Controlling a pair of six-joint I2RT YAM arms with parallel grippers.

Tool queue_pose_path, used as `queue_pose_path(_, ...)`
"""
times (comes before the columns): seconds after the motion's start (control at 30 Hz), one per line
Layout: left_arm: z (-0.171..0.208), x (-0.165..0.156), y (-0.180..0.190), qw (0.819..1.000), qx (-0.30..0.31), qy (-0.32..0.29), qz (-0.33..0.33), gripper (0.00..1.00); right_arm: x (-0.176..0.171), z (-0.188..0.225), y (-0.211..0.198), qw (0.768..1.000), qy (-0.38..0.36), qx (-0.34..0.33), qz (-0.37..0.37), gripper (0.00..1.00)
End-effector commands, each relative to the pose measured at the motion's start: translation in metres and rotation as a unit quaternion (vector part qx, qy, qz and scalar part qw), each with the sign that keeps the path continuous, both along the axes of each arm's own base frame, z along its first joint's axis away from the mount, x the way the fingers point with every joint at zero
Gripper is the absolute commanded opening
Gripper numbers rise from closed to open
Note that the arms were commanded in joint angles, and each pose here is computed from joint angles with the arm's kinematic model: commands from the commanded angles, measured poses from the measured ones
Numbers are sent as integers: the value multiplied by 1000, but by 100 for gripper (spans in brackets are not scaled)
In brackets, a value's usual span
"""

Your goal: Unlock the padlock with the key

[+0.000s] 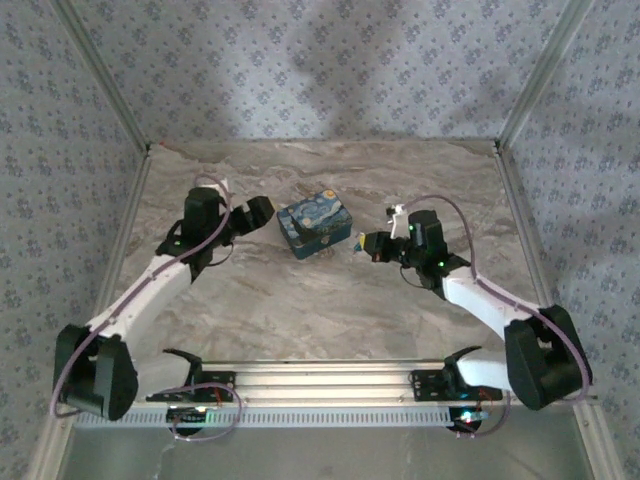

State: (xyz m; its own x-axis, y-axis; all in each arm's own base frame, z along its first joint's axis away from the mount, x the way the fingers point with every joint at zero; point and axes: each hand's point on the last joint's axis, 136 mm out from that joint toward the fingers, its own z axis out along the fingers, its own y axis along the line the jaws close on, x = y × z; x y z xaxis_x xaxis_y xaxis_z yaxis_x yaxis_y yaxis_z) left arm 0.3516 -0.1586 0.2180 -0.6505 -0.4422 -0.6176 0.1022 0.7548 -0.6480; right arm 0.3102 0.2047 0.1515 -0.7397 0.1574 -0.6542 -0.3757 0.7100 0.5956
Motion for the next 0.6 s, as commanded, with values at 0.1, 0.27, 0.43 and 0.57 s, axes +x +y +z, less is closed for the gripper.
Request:
queue_pose_path(0.1, 15, -5, 40, 993, 77, -64, 63, 90, -48, -15, -22, 992, 97, -77, 10, 0)
queue_pose_path(0.27, 22, -10, 59, 987, 97, -86, 100, 95, -87, -28, -37, 981, 166, -103, 4, 0)
queue_pose_path(0.43, 21, -12, 64, 985, 99, -91, 106, 95, -116, -51, -46, 967, 227, -114, -2, 0)
queue_pose_path(0.57, 18, -13, 64, 986, 100, -85, 105, 95, -125, -71, -46, 960, 255, -112, -3, 0)
